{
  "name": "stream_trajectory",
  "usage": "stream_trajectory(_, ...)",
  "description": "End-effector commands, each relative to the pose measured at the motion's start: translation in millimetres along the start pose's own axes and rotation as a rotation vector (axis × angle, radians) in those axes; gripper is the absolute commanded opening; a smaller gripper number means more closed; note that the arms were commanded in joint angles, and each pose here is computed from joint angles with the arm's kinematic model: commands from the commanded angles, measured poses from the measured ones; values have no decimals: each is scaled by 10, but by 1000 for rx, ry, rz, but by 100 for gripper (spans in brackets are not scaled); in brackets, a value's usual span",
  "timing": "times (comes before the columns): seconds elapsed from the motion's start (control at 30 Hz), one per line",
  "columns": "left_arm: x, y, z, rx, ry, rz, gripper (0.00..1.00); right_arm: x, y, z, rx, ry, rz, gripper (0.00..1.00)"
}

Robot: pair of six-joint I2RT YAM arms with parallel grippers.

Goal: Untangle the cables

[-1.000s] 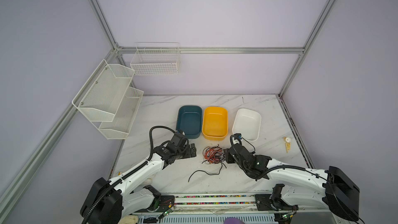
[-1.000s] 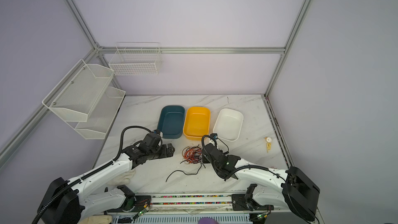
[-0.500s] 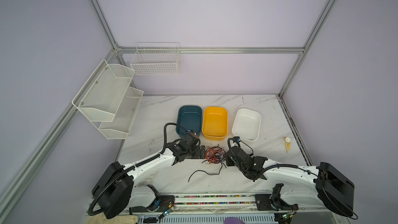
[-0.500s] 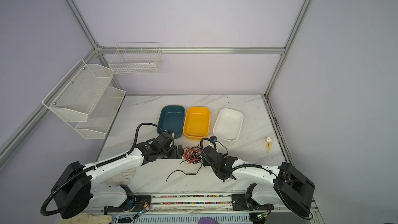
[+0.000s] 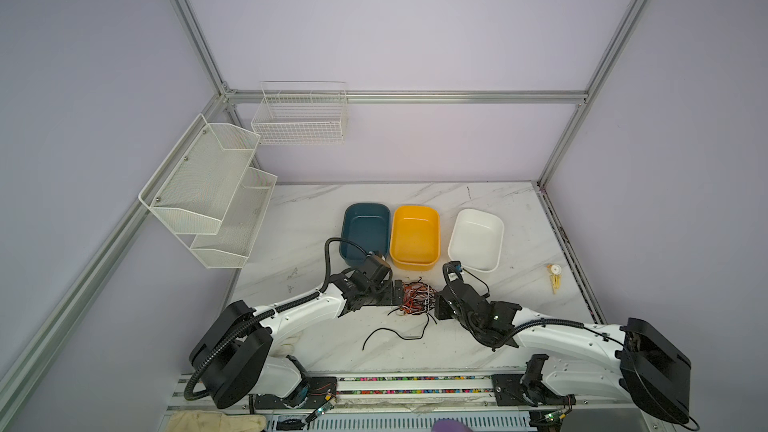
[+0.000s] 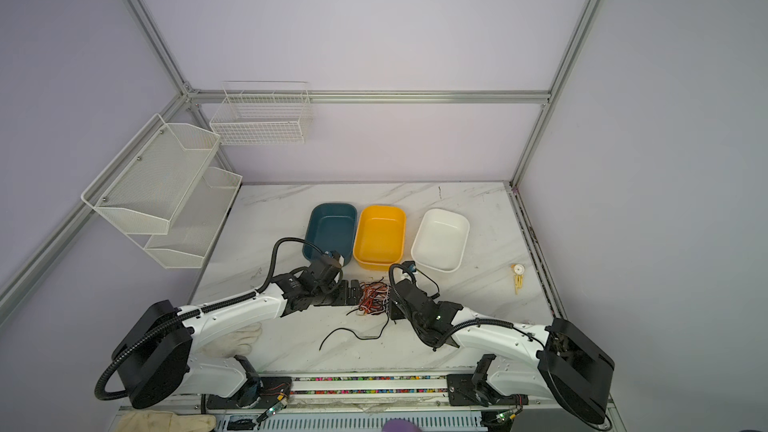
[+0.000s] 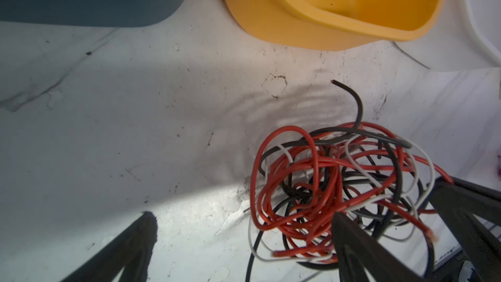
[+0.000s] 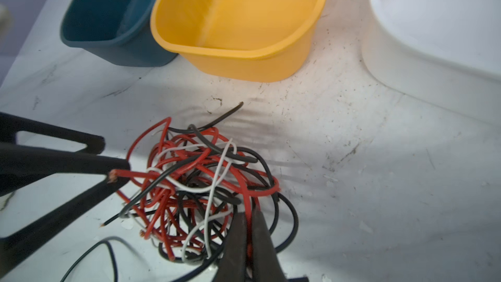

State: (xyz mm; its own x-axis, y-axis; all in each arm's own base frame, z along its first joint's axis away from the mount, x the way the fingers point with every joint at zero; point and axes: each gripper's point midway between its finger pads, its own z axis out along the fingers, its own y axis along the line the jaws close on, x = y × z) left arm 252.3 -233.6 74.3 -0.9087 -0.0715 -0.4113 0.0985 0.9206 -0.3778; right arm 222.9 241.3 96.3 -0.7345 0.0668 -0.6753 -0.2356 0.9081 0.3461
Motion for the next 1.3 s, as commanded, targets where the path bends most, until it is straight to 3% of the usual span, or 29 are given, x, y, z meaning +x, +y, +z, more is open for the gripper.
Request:
stream_trajectory(0.0, -260, -373, -98, 125, -61, -21, 99, -207, 274, -166, -100, -35, -30, 0)
stream_trajectory(0.3, -157, -490, -63, 218, -37, -35, 98, -385, 631, -397, -226, -68, -77, 0)
stream_trajectory(0.8, 110, -307, -19, 223, -12, -48, 80, -809, 1106, -818, -418, -161, -85, 0)
stream_trajectory(1.27, 339, 19, -106, 150, -11, -26, 82, -1165, 1362, -1246, -540, -241, -61, 0)
